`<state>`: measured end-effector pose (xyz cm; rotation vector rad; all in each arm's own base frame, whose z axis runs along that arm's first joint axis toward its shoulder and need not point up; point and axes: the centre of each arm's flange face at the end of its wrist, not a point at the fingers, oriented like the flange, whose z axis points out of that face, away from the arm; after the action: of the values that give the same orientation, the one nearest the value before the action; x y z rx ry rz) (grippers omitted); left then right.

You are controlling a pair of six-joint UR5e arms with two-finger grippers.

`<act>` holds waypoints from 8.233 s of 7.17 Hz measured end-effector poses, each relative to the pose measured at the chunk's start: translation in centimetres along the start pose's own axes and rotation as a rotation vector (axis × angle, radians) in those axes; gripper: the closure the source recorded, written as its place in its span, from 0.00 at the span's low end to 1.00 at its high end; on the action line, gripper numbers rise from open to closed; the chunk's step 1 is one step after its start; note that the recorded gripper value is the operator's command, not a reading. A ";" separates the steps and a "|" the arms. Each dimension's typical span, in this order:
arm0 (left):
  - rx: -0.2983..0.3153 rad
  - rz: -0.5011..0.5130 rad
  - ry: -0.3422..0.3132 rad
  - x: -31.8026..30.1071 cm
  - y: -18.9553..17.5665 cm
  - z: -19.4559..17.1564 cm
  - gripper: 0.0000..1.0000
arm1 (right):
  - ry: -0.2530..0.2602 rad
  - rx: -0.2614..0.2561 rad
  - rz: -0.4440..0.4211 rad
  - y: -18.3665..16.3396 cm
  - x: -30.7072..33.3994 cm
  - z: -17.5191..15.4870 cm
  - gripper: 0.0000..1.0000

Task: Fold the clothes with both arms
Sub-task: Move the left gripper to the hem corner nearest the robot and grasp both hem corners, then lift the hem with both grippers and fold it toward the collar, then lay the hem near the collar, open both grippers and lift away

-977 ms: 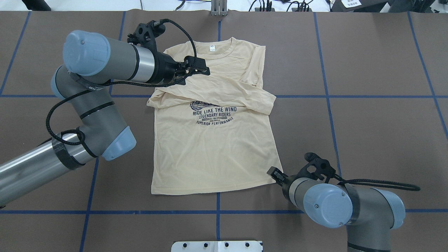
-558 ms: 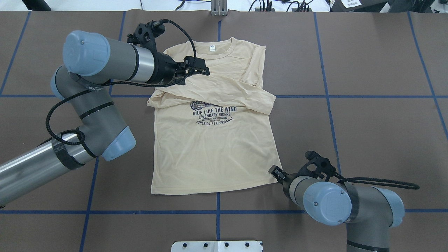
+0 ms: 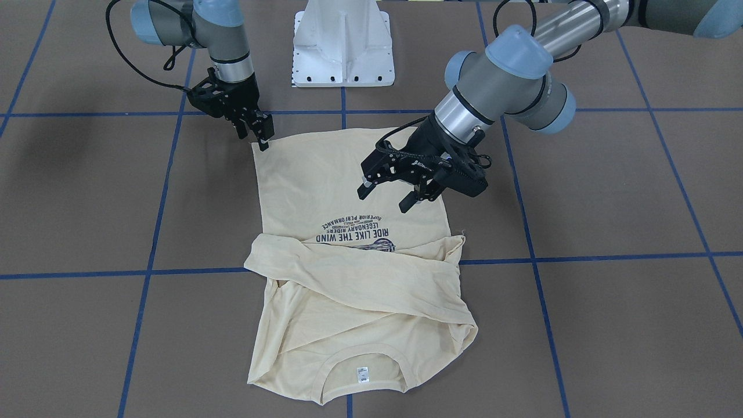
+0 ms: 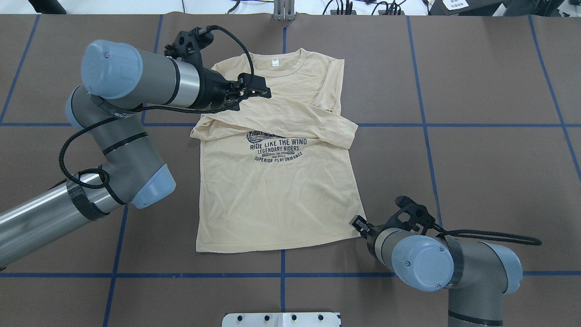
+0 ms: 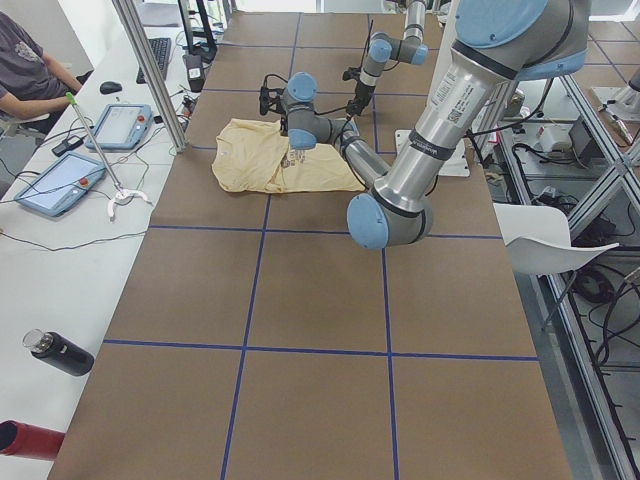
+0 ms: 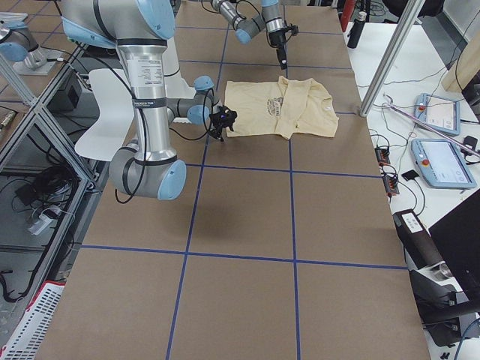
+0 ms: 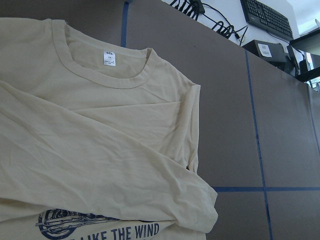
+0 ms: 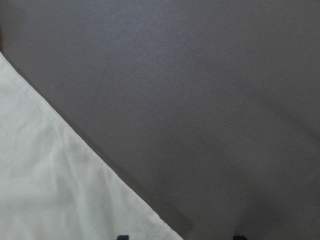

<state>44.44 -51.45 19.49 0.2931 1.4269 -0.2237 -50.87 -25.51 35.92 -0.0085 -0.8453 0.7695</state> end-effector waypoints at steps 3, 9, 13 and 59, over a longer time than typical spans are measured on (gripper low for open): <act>-0.004 -0.010 -0.027 -2.8 0.7 -0.9 0.04 | -0.007 -0.002 0.005 -0.2 -0.2 -0.2 1.00; -0.014 -0.239 -0.166 -6.8 8.0 -2.3 0.06 | -0.044 -0.010 0.030 -1.9 -1.2 -2.5 1.00; -0.064 -0.260 -0.410 -8.3 21.6 -1.5 0.18 | -0.026 -0.034 0.015 -0.6 1.0 -3.4 1.00; 0.221 -0.244 -0.324 -12.1 -10.3 7.4 0.68 | 0.125 0.030 -0.191 -31.1 -29.7 6.0 0.08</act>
<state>46.40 -63.89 31.65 0.2494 1.1152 -0.6049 -48.36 -68.38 29.37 0.0494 -0.7041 0.5958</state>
